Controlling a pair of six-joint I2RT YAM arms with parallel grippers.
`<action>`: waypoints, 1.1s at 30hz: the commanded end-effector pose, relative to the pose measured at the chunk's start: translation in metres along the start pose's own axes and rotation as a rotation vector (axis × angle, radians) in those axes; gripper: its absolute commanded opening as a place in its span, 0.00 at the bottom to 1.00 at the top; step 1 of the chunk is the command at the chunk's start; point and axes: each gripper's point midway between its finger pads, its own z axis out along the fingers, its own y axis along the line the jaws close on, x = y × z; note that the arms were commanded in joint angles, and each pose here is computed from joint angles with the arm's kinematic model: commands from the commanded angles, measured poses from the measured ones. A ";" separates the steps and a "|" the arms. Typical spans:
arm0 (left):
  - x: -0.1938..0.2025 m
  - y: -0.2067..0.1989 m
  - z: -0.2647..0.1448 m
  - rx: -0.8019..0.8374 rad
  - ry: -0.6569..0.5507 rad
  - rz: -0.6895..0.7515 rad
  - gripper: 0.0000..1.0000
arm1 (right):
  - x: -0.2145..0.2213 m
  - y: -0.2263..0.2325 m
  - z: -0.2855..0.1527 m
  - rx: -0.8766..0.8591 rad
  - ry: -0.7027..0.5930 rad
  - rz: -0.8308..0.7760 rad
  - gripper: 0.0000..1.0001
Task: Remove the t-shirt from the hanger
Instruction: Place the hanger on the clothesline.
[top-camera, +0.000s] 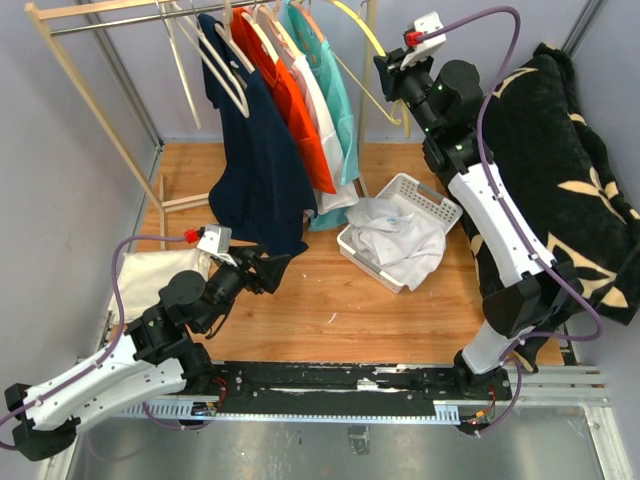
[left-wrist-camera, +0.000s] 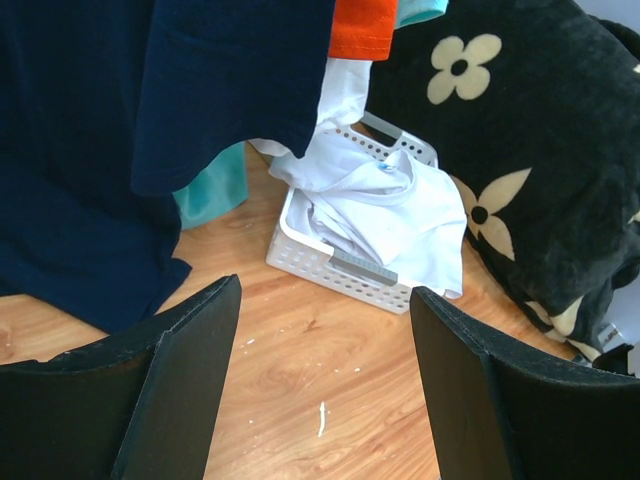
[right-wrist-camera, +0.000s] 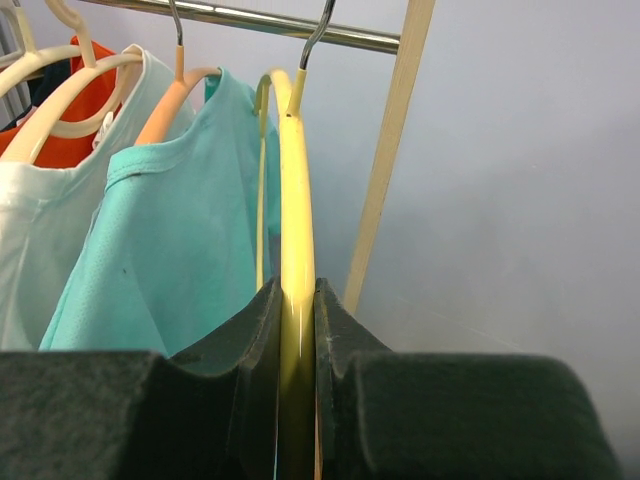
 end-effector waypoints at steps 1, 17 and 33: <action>-0.002 0.003 -0.001 -0.015 -0.018 -0.010 0.73 | -0.039 -0.003 0.006 0.020 -0.115 -0.021 0.01; -0.008 0.006 -0.001 -0.034 -0.040 0.014 0.73 | -0.019 -0.004 0.034 0.028 -0.104 -0.034 0.01; -0.012 0.006 -0.001 -0.035 -0.049 0.016 0.74 | 0.005 -0.002 0.047 0.024 -0.068 -0.029 0.01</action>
